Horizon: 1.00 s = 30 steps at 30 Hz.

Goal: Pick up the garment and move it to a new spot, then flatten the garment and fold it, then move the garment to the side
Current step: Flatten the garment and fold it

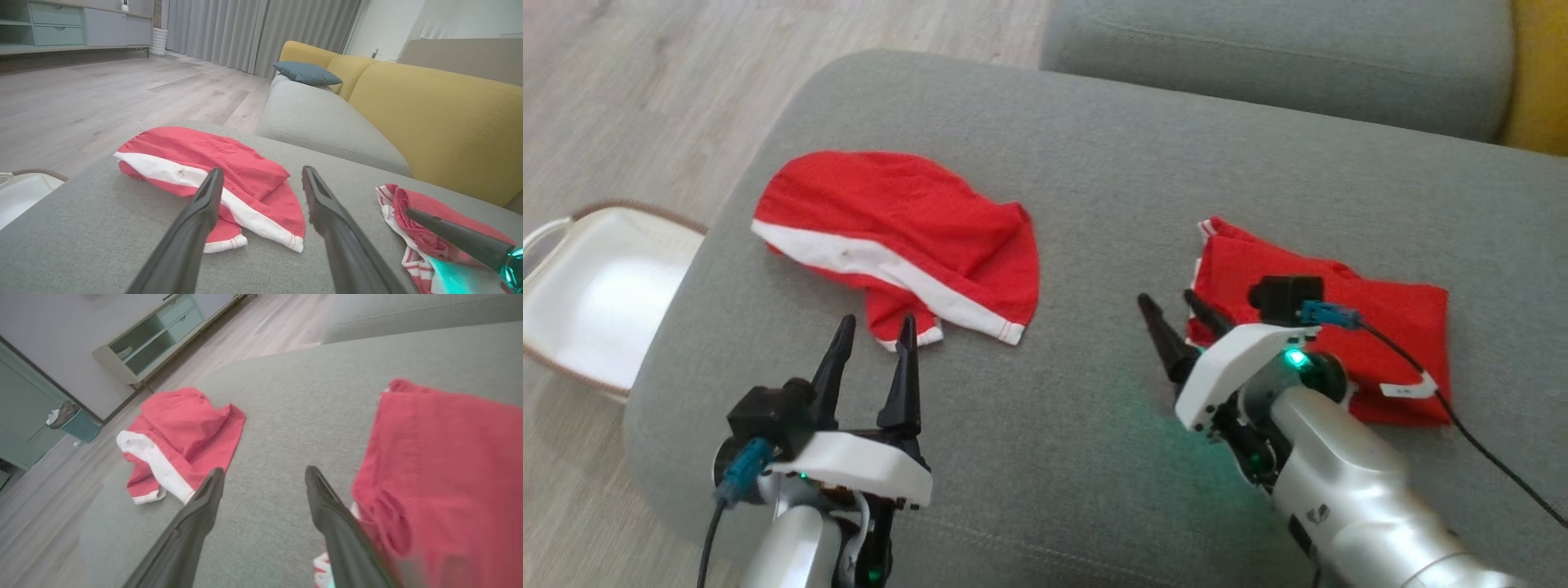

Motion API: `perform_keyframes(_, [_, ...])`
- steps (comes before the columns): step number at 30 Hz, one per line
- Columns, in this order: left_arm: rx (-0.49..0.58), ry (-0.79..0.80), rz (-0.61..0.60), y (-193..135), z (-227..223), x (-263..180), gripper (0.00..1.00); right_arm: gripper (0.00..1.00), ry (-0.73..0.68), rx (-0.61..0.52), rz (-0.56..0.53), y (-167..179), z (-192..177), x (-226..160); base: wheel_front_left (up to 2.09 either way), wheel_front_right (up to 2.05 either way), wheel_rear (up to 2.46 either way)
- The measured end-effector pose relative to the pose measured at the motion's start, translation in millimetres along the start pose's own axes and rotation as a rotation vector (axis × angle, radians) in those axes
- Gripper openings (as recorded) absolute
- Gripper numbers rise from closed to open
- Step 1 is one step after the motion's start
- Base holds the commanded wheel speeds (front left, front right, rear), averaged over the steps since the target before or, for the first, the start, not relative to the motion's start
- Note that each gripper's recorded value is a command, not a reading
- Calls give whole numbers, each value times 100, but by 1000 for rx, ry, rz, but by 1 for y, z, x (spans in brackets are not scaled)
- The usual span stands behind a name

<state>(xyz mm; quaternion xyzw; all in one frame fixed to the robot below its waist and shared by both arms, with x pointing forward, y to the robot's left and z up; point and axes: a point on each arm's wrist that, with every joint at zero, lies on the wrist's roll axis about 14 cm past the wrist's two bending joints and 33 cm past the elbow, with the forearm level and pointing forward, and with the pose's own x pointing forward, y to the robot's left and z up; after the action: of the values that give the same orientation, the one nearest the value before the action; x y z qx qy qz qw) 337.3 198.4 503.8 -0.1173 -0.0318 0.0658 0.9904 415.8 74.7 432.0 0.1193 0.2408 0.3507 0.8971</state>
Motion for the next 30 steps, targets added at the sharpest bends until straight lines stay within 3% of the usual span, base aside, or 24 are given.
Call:
perform_keyframes(5, [-6, -10, -41, -13, 2, 5, 100, 100, -78, -94, -101, -33, 21, -15, 0, 0, 0])
perform_keyframes(10, [-17, -32, -96, -31, 9, 10, 100, 100, -186, -227, -191, -63, 65, -35, 0, 0, 0])
perform_keyframes(16, [-29, -55, -145, -47, 15, 15, 100, 100, -261, -370, -326, -114, 96, -84, 0, 0, 0])
perform_keyframes(20, [-38, -72, -189, -62, 21, 19, 100, 100, -353, -414, -388, -129, 115, -117, 0, 0, 0])
perform_keyframes(25, [-53, -63, -218, -73, 18, 21, 100, 100, -421, -401, -489, -148, 99, -161, 0, 0, 0])
perform_keyframes(30, [-48, -40, -237, -79, 10, 17, 100, 100, -450, -334, -554, -143, 64, -185, 0, 0, 0])
